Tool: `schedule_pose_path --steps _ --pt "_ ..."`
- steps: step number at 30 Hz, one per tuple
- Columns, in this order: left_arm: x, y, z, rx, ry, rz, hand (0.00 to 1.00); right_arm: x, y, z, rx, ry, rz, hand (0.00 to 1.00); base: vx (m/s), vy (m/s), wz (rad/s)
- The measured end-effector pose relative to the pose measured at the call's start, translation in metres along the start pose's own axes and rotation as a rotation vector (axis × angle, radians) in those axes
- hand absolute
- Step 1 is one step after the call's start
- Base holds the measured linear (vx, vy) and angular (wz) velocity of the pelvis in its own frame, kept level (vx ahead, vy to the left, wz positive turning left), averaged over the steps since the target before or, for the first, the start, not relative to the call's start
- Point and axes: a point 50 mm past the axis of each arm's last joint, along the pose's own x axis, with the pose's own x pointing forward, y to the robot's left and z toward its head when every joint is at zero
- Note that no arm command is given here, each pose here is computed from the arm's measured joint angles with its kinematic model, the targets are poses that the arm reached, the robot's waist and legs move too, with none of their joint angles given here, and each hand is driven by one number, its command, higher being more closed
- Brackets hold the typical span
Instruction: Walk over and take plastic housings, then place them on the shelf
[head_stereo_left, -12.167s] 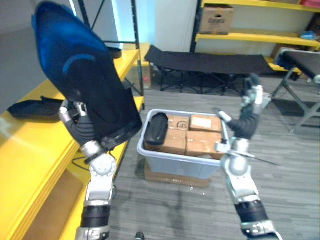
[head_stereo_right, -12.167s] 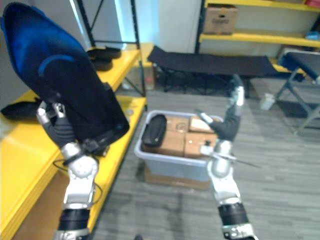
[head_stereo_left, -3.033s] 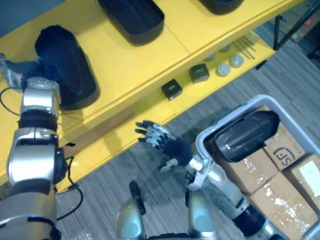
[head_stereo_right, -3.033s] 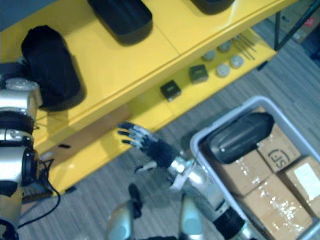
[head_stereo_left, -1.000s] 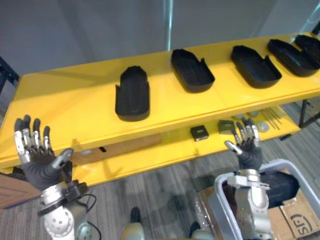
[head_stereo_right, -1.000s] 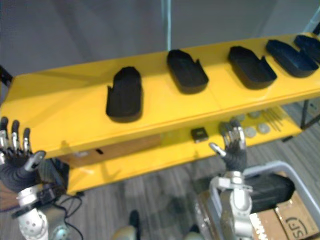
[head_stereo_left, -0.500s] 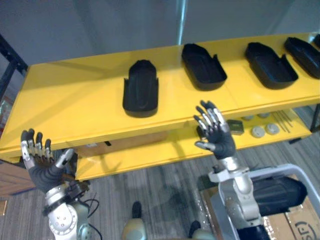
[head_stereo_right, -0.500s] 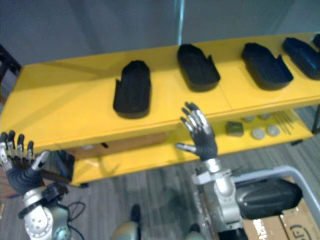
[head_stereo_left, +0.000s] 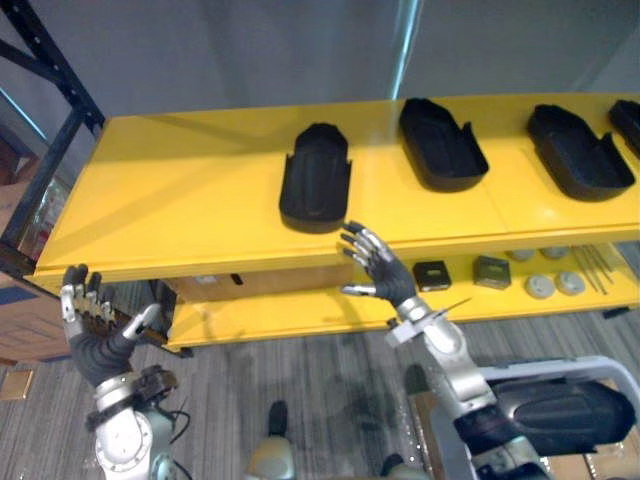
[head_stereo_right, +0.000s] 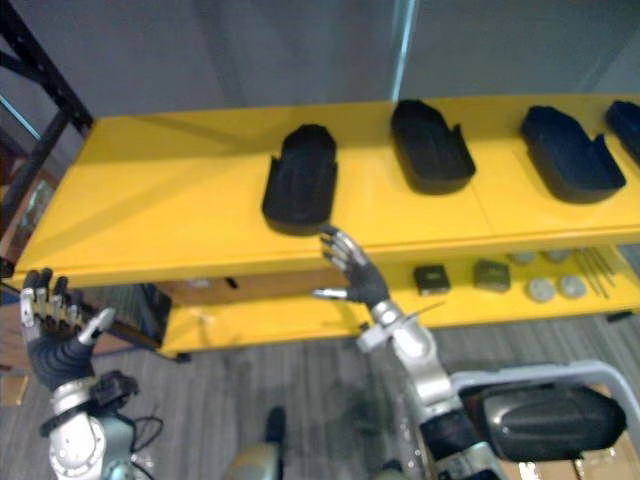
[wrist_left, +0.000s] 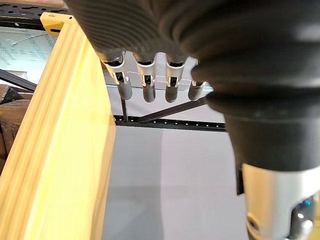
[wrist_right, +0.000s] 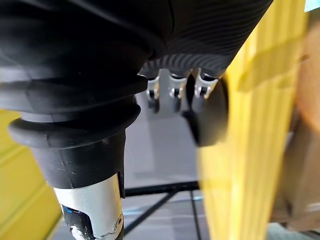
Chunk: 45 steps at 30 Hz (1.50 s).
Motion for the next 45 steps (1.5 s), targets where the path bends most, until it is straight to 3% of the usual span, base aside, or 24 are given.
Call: schedule_pose_path --steps 4,21,31,45 --pt "0.002 -0.002 0.000 0.002 -0.003 -0.014 0.00 0.010 -0.005 -0.009 -0.080 0.060 -0.010 0.00 -0.02 -0.008 0.11" --pt "0.006 -0.009 -0.005 -0.016 0.007 -0.034 0.00 0.071 -0.010 0.040 -0.217 -0.072 0.046 0.00 -0.03 -0.011 0.05" --pt "0.006 -0.010 -0.005 -0.015 0.006 -0.051 0.00 0.069 -0.028 0.012 -0.235 0.102 0.052 0.00 -0.02 -0.013 0.02" --pt "0.009 -0.017 -0.004 -0.015 -0.014 -0.061 0.00 0.084 -0.060 0.026 -0.356 0.150 0.003 0.00 -0.02 -0.025 0.08"
